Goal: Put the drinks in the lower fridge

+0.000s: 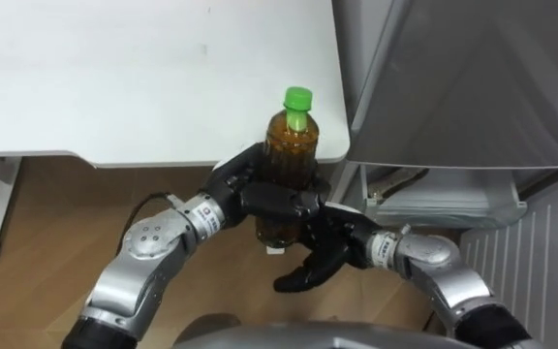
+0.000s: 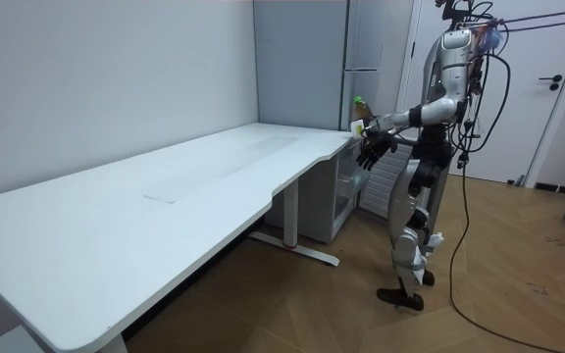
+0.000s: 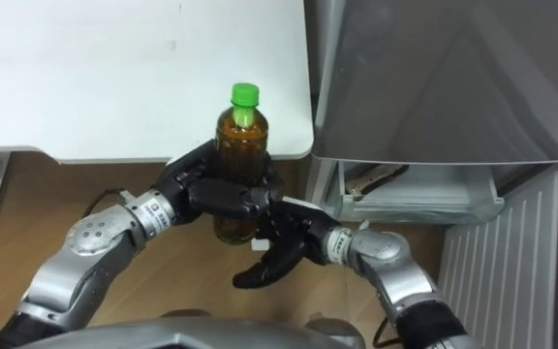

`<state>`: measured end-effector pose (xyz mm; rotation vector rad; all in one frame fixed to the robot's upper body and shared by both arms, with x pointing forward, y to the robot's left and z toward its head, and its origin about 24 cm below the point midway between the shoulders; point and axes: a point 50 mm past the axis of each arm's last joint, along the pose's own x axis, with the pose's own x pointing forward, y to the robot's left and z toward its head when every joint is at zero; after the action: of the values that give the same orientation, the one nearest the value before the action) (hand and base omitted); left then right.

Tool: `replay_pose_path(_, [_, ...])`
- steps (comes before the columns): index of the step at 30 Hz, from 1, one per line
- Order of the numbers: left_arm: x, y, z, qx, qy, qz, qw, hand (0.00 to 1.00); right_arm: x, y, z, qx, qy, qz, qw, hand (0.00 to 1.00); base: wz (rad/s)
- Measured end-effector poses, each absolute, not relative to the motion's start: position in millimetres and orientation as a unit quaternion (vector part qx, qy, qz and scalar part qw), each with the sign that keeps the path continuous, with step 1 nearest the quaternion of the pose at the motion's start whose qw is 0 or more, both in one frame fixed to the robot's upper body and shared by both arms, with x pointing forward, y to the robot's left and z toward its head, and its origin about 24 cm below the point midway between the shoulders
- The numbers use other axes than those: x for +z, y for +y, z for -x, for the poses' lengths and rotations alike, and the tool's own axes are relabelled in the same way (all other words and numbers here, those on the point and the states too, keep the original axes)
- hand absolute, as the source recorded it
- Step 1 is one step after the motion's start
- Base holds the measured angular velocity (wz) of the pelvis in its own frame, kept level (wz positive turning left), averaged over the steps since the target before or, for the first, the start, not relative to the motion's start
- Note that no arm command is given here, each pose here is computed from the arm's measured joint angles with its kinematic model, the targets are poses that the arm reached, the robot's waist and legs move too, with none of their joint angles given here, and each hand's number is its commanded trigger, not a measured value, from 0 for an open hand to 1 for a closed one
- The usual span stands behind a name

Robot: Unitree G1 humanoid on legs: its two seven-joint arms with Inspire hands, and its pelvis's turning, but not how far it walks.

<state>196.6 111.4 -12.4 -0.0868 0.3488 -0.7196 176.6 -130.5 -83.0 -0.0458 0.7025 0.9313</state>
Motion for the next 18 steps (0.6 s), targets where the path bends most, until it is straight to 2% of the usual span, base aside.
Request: replay_pose_path(18, [-12.7,108.5,-194.6,-0.373,0.171,0.027,0.912,1.00,-78.6,-119.7,-169.2,0.507,0.341,-0.013,0.792,0.00,-0.03])
